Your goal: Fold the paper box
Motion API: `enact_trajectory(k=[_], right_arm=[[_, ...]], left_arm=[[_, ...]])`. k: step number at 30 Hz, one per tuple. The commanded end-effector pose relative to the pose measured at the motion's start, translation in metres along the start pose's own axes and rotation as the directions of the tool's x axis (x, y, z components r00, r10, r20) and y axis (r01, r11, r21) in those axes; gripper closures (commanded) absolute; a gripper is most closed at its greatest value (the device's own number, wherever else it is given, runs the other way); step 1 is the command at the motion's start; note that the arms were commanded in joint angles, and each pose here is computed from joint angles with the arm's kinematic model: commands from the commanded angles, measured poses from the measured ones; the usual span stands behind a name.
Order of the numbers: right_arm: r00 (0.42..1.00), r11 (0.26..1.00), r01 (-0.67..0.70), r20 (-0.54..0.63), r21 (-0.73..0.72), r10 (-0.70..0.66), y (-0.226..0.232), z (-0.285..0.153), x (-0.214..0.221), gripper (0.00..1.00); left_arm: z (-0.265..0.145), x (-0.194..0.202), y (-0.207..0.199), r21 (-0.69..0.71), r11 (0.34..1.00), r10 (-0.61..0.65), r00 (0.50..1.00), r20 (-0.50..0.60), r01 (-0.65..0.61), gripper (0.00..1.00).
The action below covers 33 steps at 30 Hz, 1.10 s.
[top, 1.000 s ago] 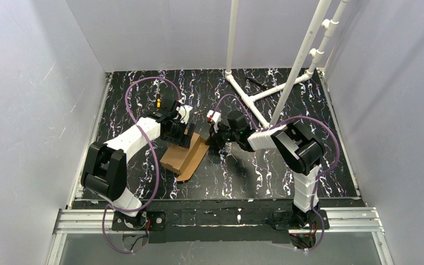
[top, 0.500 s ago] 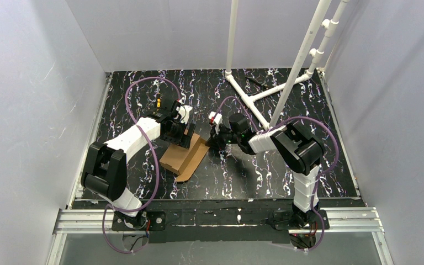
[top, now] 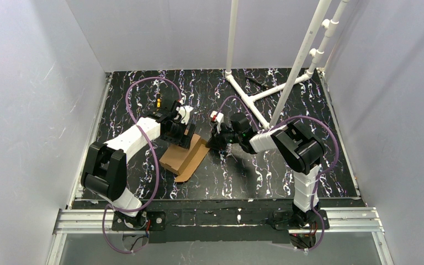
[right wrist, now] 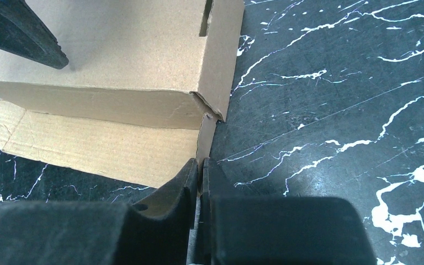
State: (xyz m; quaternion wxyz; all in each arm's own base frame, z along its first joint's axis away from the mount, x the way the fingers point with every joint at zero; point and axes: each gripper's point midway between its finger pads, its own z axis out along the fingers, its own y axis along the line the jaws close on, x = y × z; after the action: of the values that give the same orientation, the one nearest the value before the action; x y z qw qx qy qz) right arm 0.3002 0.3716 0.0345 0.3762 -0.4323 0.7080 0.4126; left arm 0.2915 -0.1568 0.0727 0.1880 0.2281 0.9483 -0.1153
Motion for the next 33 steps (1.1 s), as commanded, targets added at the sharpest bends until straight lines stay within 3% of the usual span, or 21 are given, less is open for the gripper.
enact_trajectory(k=[1,8,23,33], right_arm=[[0.998,0.998,0.045,0.041,-0.039,-0.044,0.009,0.004,-0.018,0.87],[0.997,0.997,0.075,0.03,-0.034,-0.074,0.014,0.006,-0.019,0.99],[0.979,0.988,0.153,-0.132,-0.001,-0.152,0.015,0.014,-0.026,0.99],[0.956,0.994,0.089,-0.275,-0.067,-0.105,0.019,0.016,-0.02,0.99]], left_arm=[[0.008,0.026,-0.014,0.077,0.997,-0.012,0.995,-0.101,0.02,0.27],[0.009,0.027,-0.014,0.077,0.997,-0.014,0.994,-0.104,0.023,0.27],[0.006,0.024,-0.018,0.102,0.995,-0.007,0.995,-0.096,0.016,0.27],[0.005,0.023,-0.021,0.117,0.993,-0.005,0.996,-0.087,0.015,0.27]])
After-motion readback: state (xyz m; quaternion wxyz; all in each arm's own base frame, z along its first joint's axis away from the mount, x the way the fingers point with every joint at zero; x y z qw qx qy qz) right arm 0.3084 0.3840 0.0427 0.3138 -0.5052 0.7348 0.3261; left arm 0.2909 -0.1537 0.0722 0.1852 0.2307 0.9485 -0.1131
